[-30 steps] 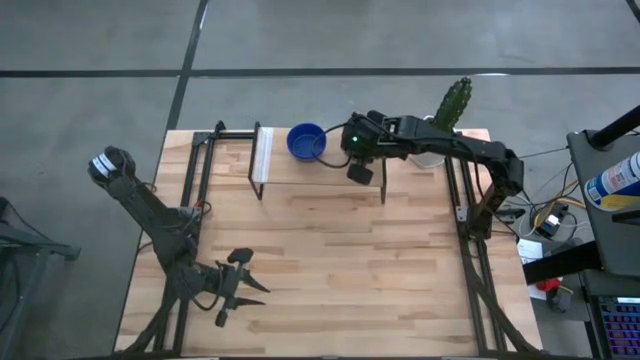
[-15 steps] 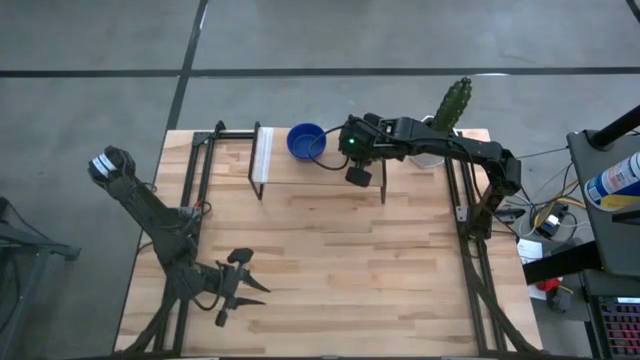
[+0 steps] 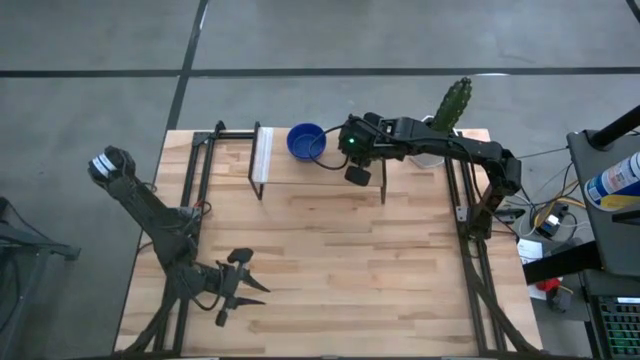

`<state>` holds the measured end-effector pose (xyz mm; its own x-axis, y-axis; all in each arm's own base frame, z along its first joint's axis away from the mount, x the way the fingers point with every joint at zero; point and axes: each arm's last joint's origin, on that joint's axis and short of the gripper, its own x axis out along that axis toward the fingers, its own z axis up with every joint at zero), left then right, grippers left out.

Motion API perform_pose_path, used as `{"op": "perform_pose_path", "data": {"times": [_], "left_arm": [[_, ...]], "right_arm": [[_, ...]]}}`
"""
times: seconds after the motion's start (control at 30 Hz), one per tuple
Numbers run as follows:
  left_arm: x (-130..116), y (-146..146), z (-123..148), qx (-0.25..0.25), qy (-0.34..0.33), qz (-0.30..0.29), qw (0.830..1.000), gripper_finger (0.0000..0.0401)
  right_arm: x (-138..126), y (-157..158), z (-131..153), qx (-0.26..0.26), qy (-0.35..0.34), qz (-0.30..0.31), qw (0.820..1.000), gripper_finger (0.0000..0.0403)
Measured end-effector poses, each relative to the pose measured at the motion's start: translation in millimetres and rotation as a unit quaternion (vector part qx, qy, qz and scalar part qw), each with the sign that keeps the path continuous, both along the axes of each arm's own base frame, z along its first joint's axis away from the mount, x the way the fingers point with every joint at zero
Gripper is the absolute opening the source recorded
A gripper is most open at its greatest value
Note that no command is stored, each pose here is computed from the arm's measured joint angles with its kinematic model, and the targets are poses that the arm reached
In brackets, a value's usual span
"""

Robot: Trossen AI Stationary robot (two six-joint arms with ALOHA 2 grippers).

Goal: Pick & Place Mini bowls
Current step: Stack the white bowl on the white bowls on the shelf, then return to Home Position

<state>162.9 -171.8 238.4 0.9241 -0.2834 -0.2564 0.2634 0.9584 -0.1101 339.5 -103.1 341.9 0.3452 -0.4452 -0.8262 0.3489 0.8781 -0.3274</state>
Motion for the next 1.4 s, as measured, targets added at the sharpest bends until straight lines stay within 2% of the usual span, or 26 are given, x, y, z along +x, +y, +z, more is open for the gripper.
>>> {"op": "perform_pose_path", "data": {"times": [0.27,0.5,0.6,0.7,0.77,0.87,1.0,1.1,1.17,1.27,1.33,1.4], "left_arm": [[0.0,0.0,0.0,0.0,0.0,0.0,1.0,0.013],[0.0,0.0,-0.1,0.004,-0.001,-0.001,1.0,0.013],[-0.3,0.4,-1.7,0.006,0.002,0.001,1.0,0.013],[0.0,1.1,-1.6,0.002,0.0,0.015,1.0,0.013],[0.1,1.2,-1.6,0.007,-0.001,0.015,1.0,0.0129],[1.3,2.9,-1.5,0.018,-0.007,0.022,1.0,0.0113],[8.0,11.6,-5.2,0.026,-0.017,0.042,0.999,0.0056],[16.6,23.3,-6.8,0.026,-0.053,0.054,0.997,0.001],[22.1,32.7,-9.7,0.026,-0.073,0.03,0.997,0.0008],[29.7,51.3,-11.3,-0.002,-0.101,-0.004,0.995,0.0005],[29.9,67.1,-12.5,0.0,-0.097,0.011,0.995,0.0002],[24.9,83.1,-11.2,0.005,-0.091,0.052,0.994,0.0001]], "right_arm": [[1.1,7.0,25.4,-0.012,-0.036,0.016,0.999,0.0109],[2.1,16.3,48.7,-0.009,-0.086,0.01,0.996,0.0106],[4.0,26.2,48.9,0.026,-0.102,0.032,0.994,0.0091],[9.4,39.4,42.1,0.048,-0.111,0.057,0.991,0.0055],[12.7,50.2,37.5,0.067,-0.129,0.091,0.985,0.0023],[12.0,68.2,33.2,0.077,-0.172,0.132,0.973,0.0011],[-5.4,91.1,20.8,0.073,-0.219,0.168,0.958,0.0008],[-27.7,110.0,4.5,0.071,-0.26,0.198,0.943,0.0008],[-46.2,123.4,-8.7,0.072,-0.286,0.222,0.929,0.0008],[-74.7,137.6,-30.0,0.076,-0.322,0.25,0.91,0.0008],[-93.0,144.5,-41.6,0.081,-0.345,0.263,0.897,0.0008],[-111.6,149.3,-48.7,0.084,-0.363,0.279,0.885,0.0008]]}}
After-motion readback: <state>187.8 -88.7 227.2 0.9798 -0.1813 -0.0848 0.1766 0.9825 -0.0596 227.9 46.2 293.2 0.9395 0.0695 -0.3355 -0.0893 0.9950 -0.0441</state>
